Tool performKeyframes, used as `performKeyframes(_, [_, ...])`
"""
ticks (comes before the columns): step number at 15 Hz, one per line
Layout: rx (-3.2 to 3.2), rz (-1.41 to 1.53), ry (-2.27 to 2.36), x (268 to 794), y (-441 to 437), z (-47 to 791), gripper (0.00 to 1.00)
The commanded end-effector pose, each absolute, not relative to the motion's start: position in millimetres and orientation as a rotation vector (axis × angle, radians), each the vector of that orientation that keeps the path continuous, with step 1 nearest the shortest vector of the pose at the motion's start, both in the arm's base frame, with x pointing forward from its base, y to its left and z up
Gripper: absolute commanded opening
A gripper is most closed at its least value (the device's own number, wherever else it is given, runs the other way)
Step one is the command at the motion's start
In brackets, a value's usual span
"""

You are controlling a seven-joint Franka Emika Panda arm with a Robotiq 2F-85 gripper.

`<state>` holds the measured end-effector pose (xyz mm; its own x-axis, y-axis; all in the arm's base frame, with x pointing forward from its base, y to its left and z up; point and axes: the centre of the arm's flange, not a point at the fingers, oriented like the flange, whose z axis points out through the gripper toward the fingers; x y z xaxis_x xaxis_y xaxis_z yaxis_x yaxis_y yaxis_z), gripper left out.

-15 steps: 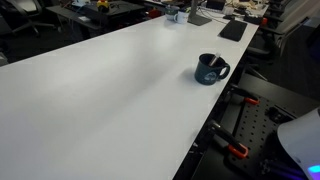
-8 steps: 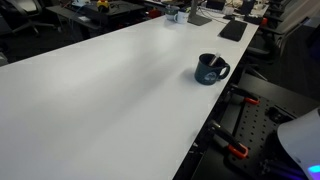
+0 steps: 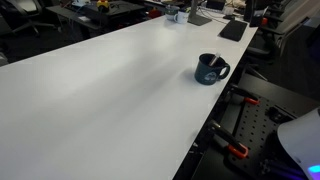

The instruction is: Remove the marker from the cup and put it on the table

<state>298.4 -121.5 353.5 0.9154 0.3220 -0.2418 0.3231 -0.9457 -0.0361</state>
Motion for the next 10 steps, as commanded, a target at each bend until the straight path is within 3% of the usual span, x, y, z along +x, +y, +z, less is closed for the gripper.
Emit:
performKeyframes(1, [2.994,-0.385,0.671,299,-135,332,1.00])
performKeyframes(10, [3.014,-0.298,0.630,313,-143,330,1.00])
